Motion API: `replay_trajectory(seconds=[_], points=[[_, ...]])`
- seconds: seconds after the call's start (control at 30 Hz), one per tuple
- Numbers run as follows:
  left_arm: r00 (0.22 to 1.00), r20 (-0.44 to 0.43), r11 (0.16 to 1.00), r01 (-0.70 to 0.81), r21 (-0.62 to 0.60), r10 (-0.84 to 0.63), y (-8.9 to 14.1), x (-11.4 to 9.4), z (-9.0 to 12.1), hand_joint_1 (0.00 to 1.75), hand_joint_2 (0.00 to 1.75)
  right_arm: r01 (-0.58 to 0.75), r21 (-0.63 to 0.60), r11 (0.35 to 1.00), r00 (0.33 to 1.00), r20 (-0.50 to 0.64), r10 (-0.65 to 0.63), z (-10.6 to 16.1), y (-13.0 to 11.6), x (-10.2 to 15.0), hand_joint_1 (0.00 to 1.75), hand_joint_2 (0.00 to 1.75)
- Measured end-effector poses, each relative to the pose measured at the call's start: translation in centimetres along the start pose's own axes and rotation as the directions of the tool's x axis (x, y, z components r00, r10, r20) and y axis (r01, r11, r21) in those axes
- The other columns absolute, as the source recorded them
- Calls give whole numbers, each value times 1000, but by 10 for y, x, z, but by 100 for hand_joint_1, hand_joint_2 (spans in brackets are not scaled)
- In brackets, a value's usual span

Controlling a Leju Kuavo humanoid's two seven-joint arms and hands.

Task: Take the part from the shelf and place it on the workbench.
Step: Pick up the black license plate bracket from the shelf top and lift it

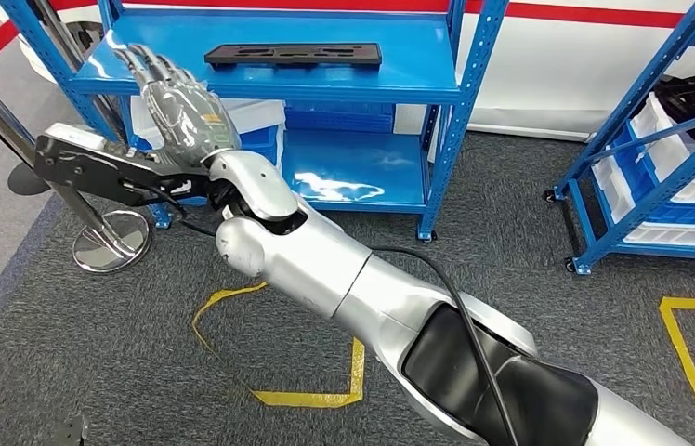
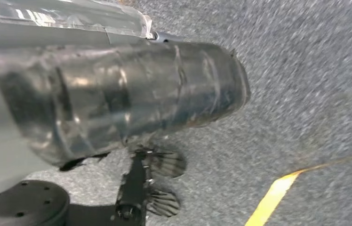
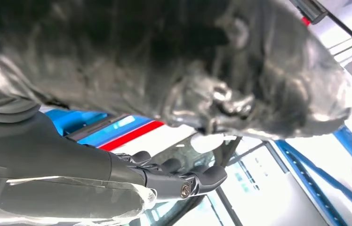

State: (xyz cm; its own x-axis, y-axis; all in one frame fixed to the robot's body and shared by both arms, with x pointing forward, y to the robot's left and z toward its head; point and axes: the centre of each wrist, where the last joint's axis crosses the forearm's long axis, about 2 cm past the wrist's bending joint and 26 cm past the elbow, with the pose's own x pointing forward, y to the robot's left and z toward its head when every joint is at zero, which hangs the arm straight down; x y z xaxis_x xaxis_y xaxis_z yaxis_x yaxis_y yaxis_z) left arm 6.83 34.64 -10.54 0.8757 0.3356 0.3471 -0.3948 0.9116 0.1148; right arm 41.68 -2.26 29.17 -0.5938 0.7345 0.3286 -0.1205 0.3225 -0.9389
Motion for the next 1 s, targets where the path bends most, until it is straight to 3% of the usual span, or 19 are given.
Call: replay_trajectory(seconds=[0.27,0.47,1.0], points=[[999,31,994,-27,-104,31,-3,0,0,0,0,33,0,999,999,30,-33,1,8,5,0,0],[997,36,987,-55,-153,61,-5,0,0,0,0,-50,39,998,998,44,48,3,16,7,0,0],[998,20,998,-53,-39,54,-5,-2,1,0,0,-189,60,980,982,28,188,6,26,1,0,0]])
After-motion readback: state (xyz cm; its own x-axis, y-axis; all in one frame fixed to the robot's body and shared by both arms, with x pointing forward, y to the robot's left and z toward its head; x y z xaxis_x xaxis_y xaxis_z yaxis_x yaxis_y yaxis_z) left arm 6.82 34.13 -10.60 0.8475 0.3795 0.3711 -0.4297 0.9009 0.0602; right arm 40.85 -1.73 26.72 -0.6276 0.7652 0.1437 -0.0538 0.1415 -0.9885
